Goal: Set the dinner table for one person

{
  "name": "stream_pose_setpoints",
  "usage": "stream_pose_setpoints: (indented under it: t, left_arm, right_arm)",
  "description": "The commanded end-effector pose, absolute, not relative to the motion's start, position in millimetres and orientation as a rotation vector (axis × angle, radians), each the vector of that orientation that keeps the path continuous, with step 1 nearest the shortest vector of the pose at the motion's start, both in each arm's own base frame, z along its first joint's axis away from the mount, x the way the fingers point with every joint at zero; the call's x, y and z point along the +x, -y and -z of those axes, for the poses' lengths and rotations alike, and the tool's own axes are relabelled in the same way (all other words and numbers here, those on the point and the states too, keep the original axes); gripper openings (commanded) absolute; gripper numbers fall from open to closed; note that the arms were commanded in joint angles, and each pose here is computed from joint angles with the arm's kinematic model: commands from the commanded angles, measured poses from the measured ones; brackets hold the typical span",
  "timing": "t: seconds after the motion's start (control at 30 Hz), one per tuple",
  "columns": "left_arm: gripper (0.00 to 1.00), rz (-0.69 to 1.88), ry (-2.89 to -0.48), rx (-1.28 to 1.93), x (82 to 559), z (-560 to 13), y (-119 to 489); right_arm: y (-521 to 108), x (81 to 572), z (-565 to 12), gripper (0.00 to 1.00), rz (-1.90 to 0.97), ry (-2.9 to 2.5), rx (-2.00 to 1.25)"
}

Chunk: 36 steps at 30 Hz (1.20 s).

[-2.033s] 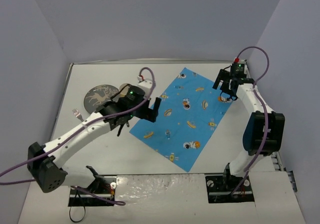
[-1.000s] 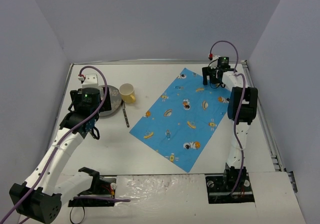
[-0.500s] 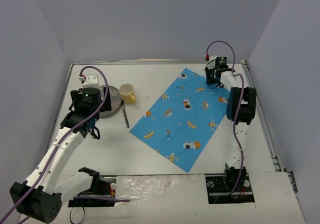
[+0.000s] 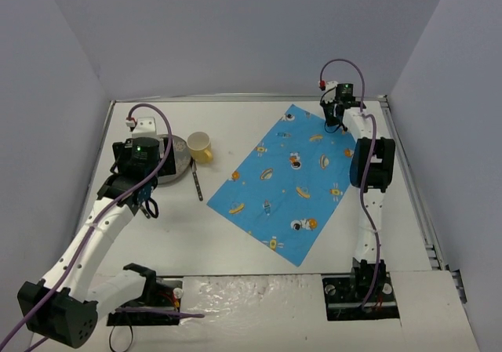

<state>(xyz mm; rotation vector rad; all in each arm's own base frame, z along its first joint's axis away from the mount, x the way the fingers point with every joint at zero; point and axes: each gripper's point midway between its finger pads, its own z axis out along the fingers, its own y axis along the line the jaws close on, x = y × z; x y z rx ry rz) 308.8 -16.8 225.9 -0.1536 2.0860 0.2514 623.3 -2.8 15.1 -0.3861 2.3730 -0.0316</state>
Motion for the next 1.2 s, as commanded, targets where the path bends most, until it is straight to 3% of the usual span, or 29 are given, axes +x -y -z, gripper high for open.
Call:
stream_pose_setpoints:
  t: [0.0,0.17,0.3,0.5,0.77,0.83,0.97,1.17]
  left_arm:
    - [0.97,-0.253,-2.021,-0.194,318.9,-239.9,13.5]
    - [0.97,-0.250,-2.025,-0.195,319.8,-238.6,14.6]
    - [0.97,-0.244,-2.024,-0.197,319.8,-238.9,15.2]
    - [0.97,-0.217,-2.027,-0.231,316.8,-239.5,16.4]
    - [0.97,-0.089,-2.041,-0.359,308.0,-237.5,26.8]
    - [0.97,-0.045,-2.043,-0.396,306.2,-236.1,30.9]
    - [0.97,0.020,-2.067,-0.502,297.9,-223.7,31.6]
    - [0.97,0.211,-2.044,-0.726,297.1,-195.5,25.9]
  right_arm:
    - [18.4,600.1,28.4,0.01,0.135,-2.534,-0.434]
    - [18.2,620.6,-4.3,0.02,0.135,-2.455,-0.380]
    - [6.6,635.1,-85.0,0.09,0.081,-2.302,-0.318]
    - [-51.7,615.9,-202.9,0.29,-0.011,-2.106,-0.287]
    - [-107.2,522.4,-289.4,0.81,-0.182,-1.963,-0.155]
    - [-109.1,497.7,-321.8,0.87,-0.222,-1.882,-0.104]
    - [-114.7,434.2,-328.5,0.99,-0.367,-1.794,-0.023]
    - [-125.6,352.5,-336.5,1.00,-0.608,-1.600,-0.013]
